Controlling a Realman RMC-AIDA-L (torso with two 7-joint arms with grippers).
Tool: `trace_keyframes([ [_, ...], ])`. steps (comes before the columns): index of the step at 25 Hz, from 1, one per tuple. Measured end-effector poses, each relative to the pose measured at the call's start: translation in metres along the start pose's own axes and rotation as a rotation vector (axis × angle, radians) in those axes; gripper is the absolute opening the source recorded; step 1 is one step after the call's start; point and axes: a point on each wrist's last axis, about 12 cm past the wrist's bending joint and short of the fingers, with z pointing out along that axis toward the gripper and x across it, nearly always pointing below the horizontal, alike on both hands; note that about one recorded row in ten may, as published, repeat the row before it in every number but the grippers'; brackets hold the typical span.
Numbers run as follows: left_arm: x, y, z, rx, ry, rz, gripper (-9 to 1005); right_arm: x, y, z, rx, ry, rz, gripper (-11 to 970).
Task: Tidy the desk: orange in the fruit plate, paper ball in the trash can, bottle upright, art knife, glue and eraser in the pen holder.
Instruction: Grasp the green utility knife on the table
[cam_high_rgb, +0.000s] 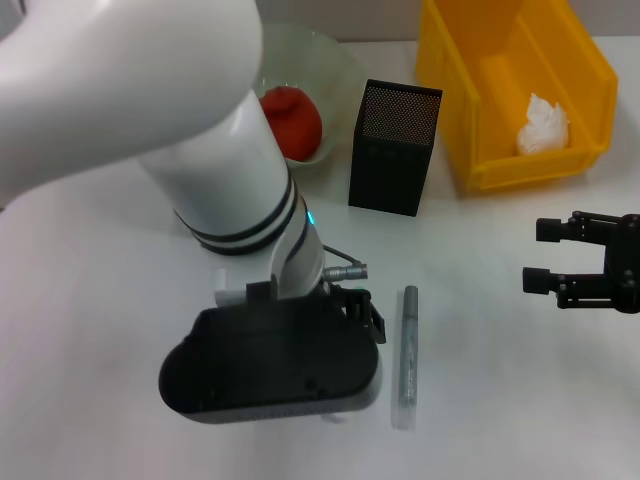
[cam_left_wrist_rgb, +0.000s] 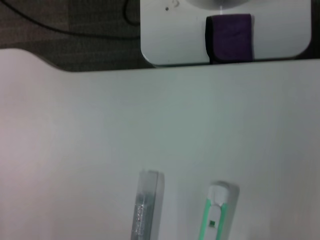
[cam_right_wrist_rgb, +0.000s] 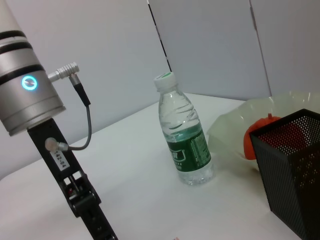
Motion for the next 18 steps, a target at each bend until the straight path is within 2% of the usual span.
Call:
trace_keyframes([
  [11, 0.0, 0.009, 0.012, 0.045, 0.022, 0.032, 752, 0.0, 0.001, 0.001, -0.007, 0.001, -0.012, 827],
  [18, -0.001, 0.012, 0.017, 0.034, 0.029, 0.052, 739, 0.0, 0.001, 0.002, -0.013, 0.0, -0.019, 826],
])
